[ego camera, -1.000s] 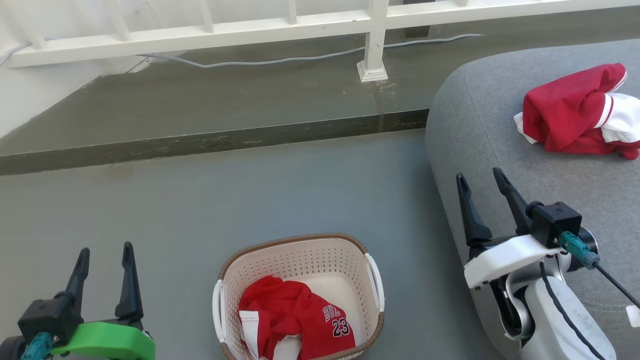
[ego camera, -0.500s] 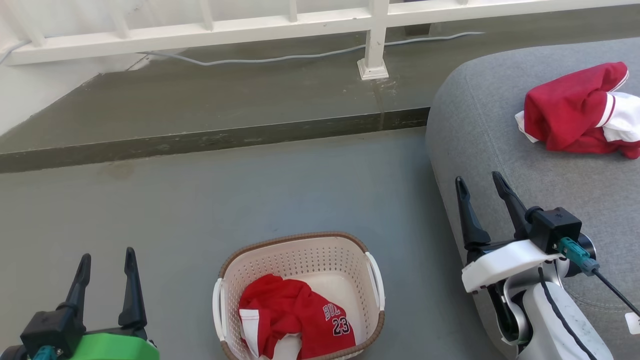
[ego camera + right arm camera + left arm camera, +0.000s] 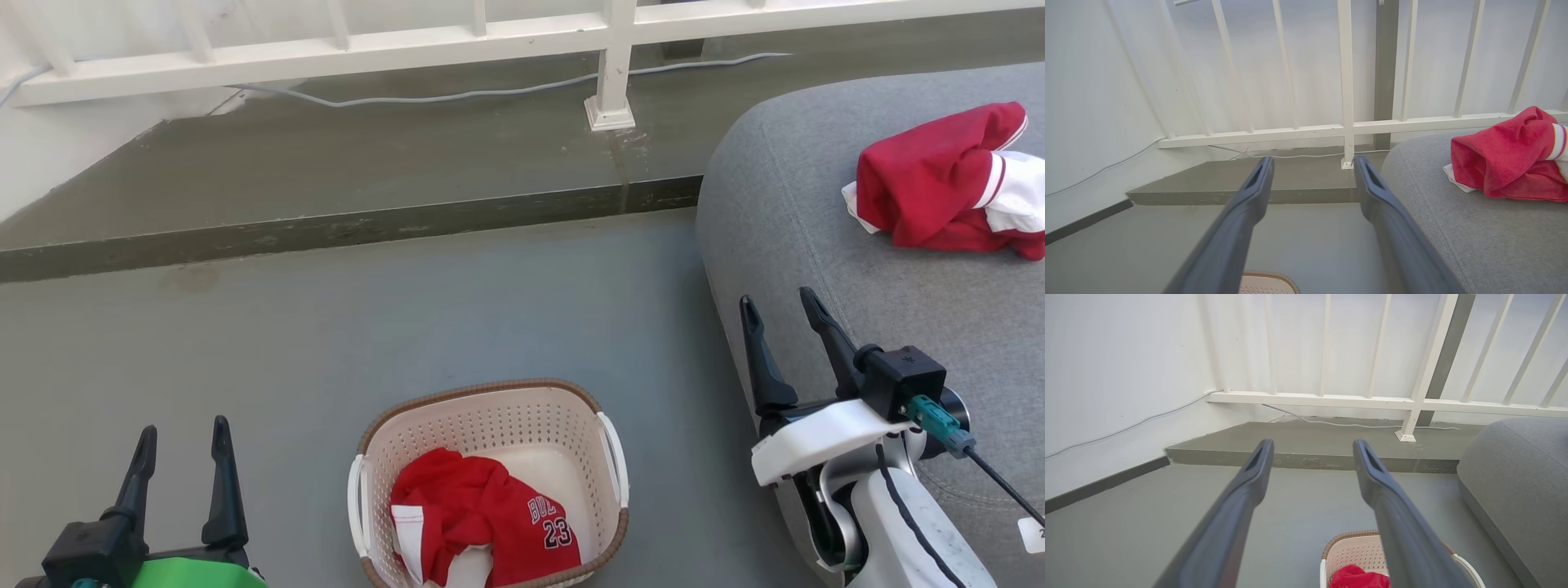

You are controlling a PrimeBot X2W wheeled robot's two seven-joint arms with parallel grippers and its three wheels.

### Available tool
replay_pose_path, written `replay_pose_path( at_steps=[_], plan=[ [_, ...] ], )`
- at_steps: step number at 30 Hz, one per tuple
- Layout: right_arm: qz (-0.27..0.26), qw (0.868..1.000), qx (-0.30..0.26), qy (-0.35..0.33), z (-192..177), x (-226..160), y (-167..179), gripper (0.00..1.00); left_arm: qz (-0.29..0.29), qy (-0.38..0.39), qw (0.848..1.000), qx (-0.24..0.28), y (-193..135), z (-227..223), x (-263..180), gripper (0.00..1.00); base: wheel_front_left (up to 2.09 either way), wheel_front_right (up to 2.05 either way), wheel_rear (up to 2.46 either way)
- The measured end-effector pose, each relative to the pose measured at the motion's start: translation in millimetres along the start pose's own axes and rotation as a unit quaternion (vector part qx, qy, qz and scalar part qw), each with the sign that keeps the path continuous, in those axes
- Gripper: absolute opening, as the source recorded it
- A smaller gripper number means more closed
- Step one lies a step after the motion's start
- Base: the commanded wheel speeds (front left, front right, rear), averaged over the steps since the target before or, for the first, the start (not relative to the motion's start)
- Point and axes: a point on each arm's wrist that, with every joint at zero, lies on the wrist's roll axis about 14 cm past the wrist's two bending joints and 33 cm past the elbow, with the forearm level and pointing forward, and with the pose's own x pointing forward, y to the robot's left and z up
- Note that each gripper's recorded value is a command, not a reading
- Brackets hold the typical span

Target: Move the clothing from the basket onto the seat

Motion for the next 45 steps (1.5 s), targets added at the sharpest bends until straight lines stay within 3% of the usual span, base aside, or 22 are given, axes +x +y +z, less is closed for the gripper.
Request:
replay_pose_path(
  at_steps=[18,29,40,45],
  plan=[
    [0.001,1.000,0.003,0.002,-2.4,4.0,0.3,1.00,-0.001,0.020,1.000,0.003,-0.8,-11.5,-2.5,1.00,0.00,0.00,0.00],
    [-0.015,1.000,-0.009,-0.002,-3.2,26.5,-20.9,1.00,-0.041,0.071,0.997,0.008,-21.4,-42.6,16.6,1.00,0.00,0.00,0.00],
    [-0.042,0.998,-0.029,-0.022,-0.7,66.2,-51.2,1.00,-0.112,0.155,0.981,0.006,-56.8,-100.0,54.1,1.00,0.00,0.00,0.00],
    [-0.044,0.998,-0.039,-0.035,-1.2,89.5,-60.5,1.00,-0.151,0.219,0.964,0.023,-71.9,-145.0,63.0,1.00,0.00,0.00,0.00]
  ],
)
